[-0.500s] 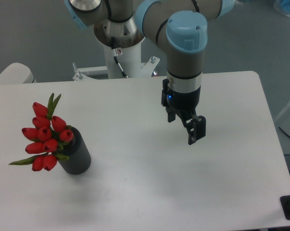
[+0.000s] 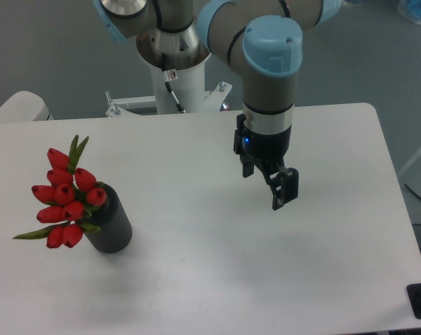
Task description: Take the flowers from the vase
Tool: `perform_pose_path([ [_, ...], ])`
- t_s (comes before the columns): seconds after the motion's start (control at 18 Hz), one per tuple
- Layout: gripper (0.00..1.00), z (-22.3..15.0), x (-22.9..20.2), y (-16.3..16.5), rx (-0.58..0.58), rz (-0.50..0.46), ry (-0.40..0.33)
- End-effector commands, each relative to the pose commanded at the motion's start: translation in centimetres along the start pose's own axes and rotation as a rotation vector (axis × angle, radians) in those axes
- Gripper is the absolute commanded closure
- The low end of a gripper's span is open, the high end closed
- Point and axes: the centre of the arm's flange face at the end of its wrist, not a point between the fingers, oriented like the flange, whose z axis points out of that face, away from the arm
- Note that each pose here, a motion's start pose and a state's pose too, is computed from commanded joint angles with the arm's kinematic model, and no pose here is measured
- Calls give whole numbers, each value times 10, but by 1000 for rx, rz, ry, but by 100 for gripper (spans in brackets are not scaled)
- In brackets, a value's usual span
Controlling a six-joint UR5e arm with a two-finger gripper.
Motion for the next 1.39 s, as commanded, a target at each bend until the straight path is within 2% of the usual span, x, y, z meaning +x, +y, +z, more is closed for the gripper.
perform_pose_path([
  [0.17,0,2,1,0,82,-27,11],
  [0.33,0,18,10,7,253,-162,59],
  [0.56,0,31,23,7,326,-204,107],
  [0.67,0,39,44,5,381,-273,150],
  [0.72,0,42,56,3,475,-351,184],
  [0.83,0,40,67,-10,591,-409,221],
  [1.11,0,34,100,-26,634,-407,238],
  [1.39,0,32,131,-49,753,-384,255],
])
